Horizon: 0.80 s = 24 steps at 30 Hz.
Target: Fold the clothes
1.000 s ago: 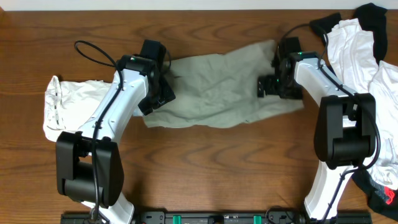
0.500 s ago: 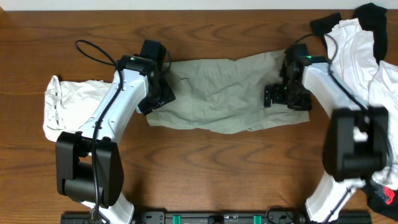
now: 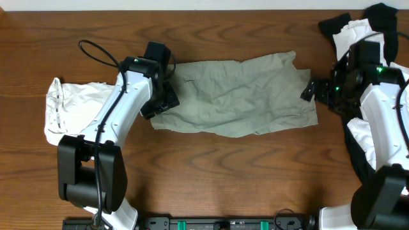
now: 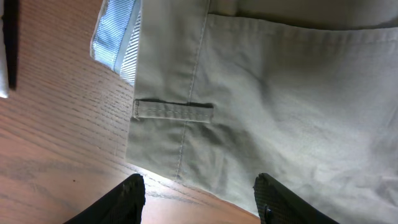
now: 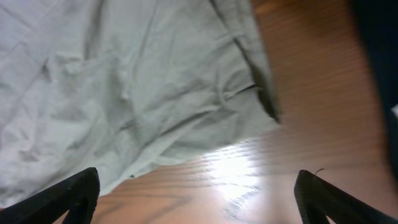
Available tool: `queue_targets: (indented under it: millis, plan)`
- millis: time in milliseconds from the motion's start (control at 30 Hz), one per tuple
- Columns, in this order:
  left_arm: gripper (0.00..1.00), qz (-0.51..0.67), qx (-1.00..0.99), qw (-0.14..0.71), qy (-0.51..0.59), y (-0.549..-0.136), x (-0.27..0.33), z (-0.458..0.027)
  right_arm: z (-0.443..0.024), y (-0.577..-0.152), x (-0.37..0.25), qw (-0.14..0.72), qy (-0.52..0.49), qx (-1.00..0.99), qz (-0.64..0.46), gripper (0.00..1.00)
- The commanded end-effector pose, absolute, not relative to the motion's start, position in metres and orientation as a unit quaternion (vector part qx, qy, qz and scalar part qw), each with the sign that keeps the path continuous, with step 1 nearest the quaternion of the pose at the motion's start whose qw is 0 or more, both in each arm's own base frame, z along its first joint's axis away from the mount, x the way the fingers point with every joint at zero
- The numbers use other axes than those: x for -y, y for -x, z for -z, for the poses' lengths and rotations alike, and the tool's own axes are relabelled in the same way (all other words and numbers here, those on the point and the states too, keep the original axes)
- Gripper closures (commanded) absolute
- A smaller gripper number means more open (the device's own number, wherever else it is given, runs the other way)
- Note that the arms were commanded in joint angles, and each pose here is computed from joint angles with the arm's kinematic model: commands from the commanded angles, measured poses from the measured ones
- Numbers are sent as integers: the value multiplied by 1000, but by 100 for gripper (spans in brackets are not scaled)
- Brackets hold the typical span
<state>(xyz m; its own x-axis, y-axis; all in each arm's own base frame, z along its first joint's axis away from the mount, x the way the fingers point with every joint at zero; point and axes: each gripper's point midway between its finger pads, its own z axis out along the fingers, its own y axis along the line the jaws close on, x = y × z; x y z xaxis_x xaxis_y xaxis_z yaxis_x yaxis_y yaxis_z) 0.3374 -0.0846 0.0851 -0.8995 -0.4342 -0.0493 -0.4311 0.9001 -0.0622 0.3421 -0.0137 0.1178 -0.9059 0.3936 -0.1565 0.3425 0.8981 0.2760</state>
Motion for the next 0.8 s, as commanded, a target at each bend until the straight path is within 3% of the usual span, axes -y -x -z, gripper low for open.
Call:
queue_targets:
  millis: [0,433,767]
  plan:
    - [41,16,-977,33,212,-336,81,-86,-100,-337,-5,88,-179,-961,-192,5]
    - [41,16,-979,33,202,-336,81,-86,-49,-345,2,135,-188,-955,-184,12]
    - [41,16,-979,33,202,-336,81,-86,-38,-375,9,185,-216,-940,-187,10]
